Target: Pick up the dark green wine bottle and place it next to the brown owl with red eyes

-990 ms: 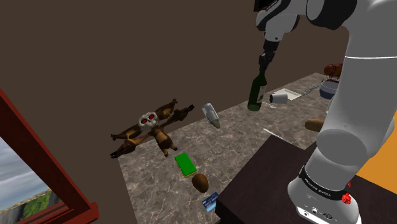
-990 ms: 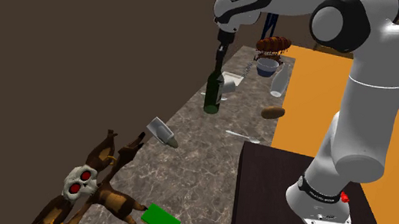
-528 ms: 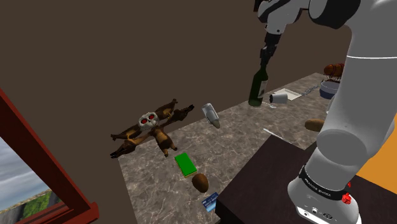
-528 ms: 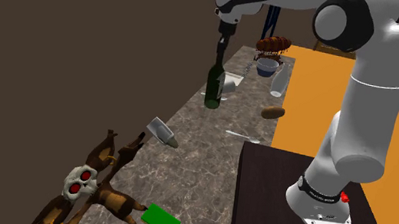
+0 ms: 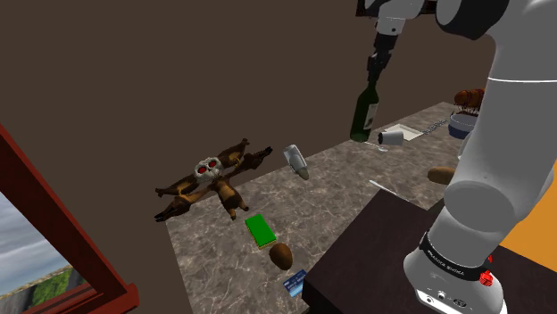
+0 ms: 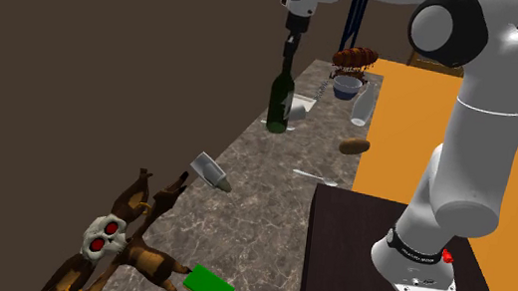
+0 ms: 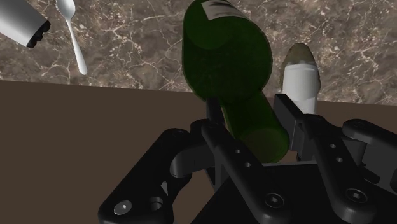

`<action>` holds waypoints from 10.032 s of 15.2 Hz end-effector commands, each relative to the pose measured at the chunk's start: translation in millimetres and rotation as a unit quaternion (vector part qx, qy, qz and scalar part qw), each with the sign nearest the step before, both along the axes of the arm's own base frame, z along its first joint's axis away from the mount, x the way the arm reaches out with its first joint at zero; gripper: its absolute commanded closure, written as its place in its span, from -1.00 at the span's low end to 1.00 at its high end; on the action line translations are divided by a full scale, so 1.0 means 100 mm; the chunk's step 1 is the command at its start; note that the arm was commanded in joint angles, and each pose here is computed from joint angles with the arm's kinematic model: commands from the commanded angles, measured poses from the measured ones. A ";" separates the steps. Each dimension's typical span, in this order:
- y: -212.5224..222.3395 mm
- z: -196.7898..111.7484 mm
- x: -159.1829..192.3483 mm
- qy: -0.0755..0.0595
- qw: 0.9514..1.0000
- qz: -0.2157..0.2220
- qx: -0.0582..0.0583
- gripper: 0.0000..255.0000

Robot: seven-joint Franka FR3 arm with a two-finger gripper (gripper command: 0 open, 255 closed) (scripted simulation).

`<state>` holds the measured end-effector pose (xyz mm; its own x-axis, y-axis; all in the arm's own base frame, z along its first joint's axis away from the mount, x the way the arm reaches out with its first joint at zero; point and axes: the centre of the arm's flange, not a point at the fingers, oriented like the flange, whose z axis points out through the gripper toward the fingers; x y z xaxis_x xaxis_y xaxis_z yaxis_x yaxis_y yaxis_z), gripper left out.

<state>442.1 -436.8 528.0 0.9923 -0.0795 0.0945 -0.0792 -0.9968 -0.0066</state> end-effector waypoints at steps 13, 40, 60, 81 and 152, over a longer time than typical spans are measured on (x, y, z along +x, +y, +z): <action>0.00 0.75 0.00 0.000 1.000 0.000 0.000 1.00; 2.31 1.63 0.31 0.000 1.000 0.000 0.000 1.00; 4.38 1.82 0.59 0.000 1.000 0.000 0.000 1.00; 4.38 0.71 0.59 0.000 1.000 0.000 0.000 1.00; 4.38 -1.33 0.54 0.000 1.000 0.000 0.000 -1.00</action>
<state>496.1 1.3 395.2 0.9923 -0.0794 0.0948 -0.0792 -0.9968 -0.0065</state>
